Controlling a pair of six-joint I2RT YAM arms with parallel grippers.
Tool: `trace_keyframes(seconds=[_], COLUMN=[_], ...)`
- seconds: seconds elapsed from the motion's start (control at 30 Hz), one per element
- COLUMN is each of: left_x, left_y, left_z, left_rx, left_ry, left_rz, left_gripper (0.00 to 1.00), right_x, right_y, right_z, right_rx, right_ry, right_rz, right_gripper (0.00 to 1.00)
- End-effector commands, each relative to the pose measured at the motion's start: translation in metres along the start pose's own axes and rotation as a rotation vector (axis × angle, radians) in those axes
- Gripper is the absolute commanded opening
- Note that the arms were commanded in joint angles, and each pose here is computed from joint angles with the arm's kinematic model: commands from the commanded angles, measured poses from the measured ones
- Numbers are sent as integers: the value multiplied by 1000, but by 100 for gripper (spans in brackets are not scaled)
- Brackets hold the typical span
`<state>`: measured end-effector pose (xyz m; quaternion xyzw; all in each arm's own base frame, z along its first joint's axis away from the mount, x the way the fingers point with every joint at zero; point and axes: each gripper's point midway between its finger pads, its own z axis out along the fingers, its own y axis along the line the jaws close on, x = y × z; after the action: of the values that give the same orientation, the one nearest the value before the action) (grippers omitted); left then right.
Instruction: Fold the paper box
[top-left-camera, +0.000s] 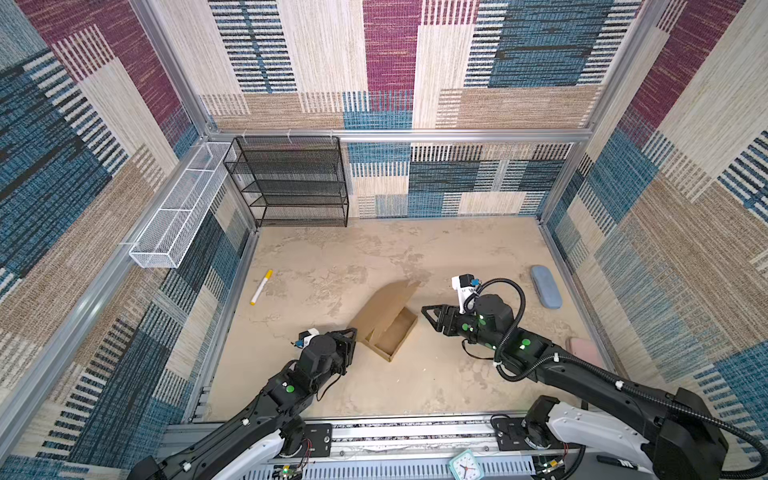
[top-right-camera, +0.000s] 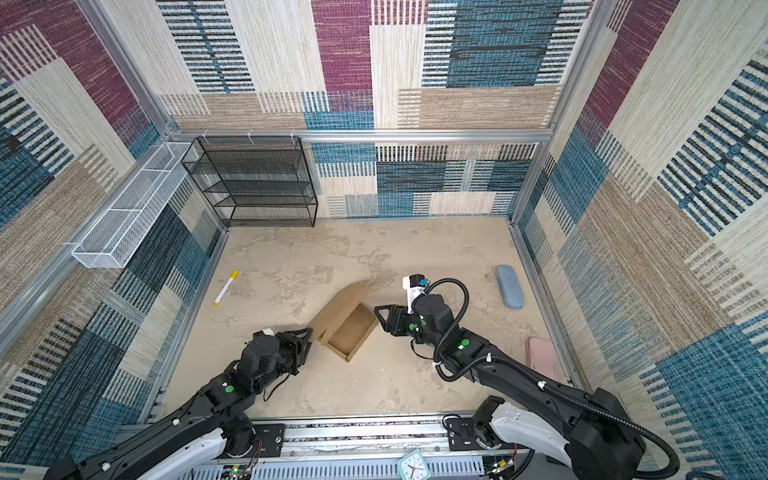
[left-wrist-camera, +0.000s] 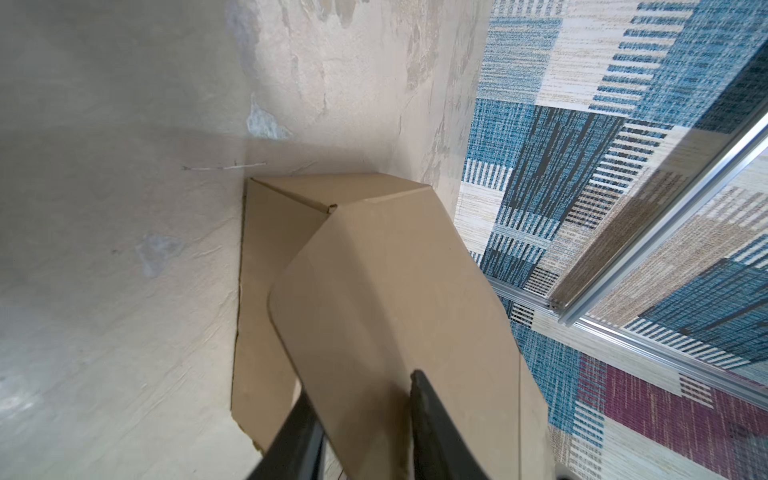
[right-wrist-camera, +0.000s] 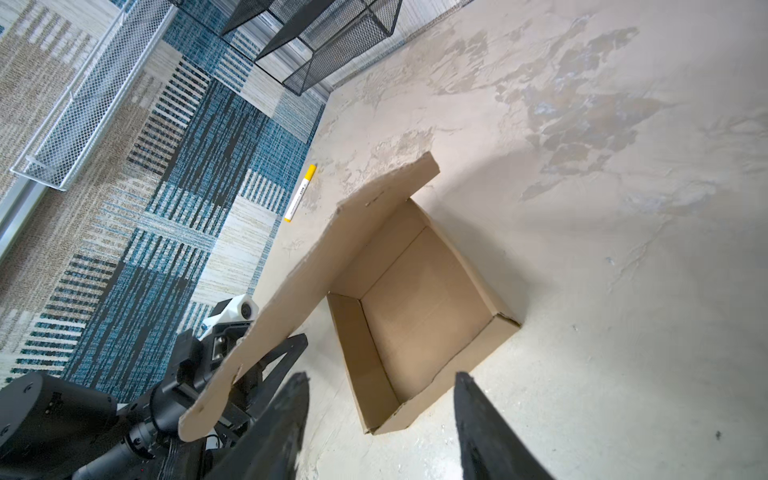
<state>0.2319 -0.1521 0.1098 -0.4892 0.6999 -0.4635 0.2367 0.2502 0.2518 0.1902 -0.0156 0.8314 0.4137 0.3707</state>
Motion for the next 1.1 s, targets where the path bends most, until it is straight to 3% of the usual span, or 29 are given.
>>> trace_keyframes(seconds=[0.0,0.37,0.5,0.6,0.83,1.07], left_x=[-2,-12,-16,-20,-30,-28], left_y=[-7,0,2,3,13,5], left_z=[0,1,-2,-5,-8,-1], left_rx=[42,47,43,42,49,69], left_ry=[-15,-60,-78,-88,-81,39], left_rz=[-19,-3,6,13,15,80], left_gripper=[33,16,15,15,11,6], right_x=[-6,-21,-33,-45,-53,-41], right_y=[-5,-18,-18,-20,-2,-17], right_z=[-4,-19,-17,-8,25,25], right_rx=[30,118,158,169,43,14], right_ry=[-41,-122,-116,-81,85,134], right_rz=[20,70,42,8,-86,-31], right_gripper=[58,59,67,69,72,72])
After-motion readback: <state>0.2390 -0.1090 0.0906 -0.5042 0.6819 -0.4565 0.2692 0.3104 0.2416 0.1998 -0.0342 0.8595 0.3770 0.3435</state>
